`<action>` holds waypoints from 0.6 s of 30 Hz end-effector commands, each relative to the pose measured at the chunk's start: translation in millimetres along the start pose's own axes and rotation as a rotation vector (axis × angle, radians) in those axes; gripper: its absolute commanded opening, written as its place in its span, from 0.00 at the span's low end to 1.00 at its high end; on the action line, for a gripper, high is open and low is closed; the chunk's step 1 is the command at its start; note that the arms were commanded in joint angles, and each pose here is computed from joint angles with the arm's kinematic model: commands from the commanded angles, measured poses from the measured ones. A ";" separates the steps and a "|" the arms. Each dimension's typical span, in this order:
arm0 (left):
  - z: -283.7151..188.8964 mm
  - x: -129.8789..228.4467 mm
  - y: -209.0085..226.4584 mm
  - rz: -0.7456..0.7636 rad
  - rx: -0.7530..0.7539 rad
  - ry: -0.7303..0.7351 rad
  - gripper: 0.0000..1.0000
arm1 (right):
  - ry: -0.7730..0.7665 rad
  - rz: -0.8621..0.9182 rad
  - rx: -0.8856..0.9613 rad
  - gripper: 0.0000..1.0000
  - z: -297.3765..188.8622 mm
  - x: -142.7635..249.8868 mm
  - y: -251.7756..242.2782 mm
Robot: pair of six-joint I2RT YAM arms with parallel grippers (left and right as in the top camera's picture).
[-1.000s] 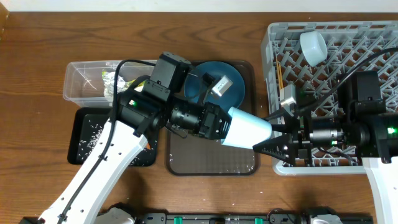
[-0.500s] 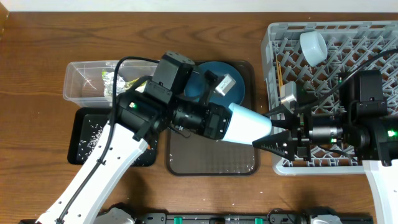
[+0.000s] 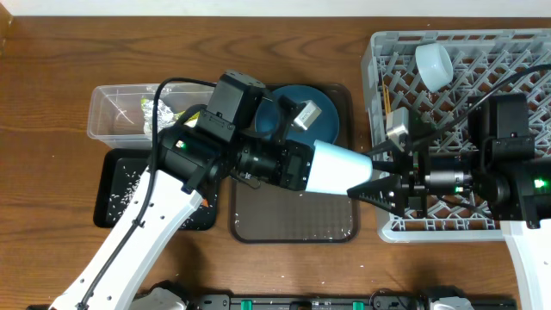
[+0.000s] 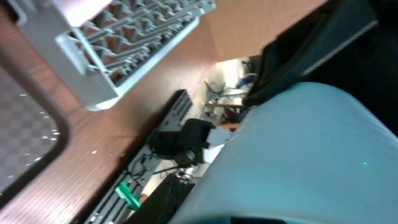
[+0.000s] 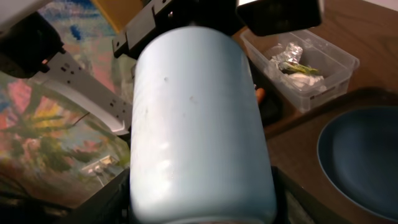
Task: Sort waste into correct bins and load items into the dishwasher rack
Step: 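Close the right gripper on the light-blue cup base, open the left, then carry the light-blue cup with the right gripper to the dish rack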
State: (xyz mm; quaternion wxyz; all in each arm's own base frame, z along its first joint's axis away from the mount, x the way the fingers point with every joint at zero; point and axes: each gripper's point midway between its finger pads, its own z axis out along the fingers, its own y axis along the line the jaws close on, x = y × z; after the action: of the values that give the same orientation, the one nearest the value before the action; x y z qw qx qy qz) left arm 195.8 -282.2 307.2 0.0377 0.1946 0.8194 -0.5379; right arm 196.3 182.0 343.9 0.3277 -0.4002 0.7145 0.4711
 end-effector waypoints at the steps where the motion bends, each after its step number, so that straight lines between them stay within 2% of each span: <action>1: 3.3 4.4 29.5 -0.019 -0.125 -0.010 0.29 | -0.049 0.008 -0.010 0.47 -5.8 -15.8 2.0; 7: -12.8 -8.7 41.3 -0.057 -0.143 -0.069 0.31 | -0.023 0.035 0.032 0.47 -5.7 -10.8 -5.0; 14: -32.0 -21.8 54.7 -0.101 -0.164 -0.136 0.38 | -0.016 0.041 0.044 0.46 -5.8 -9.3 -6.9; 18: -42.8 -28.1 61.9 -0.120 -0.175 -0.172 0.42 | 0.032 0.113 0.142 0.45 -7.4 0.3 -23.1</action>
State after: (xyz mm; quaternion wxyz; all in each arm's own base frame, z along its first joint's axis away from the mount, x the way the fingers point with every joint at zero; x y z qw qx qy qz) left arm 243.9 -238.4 282.1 0.0822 0.1018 0.8638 -0.4866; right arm 206.5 177.4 338.8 0.3188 -0.3706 0.7449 0.4540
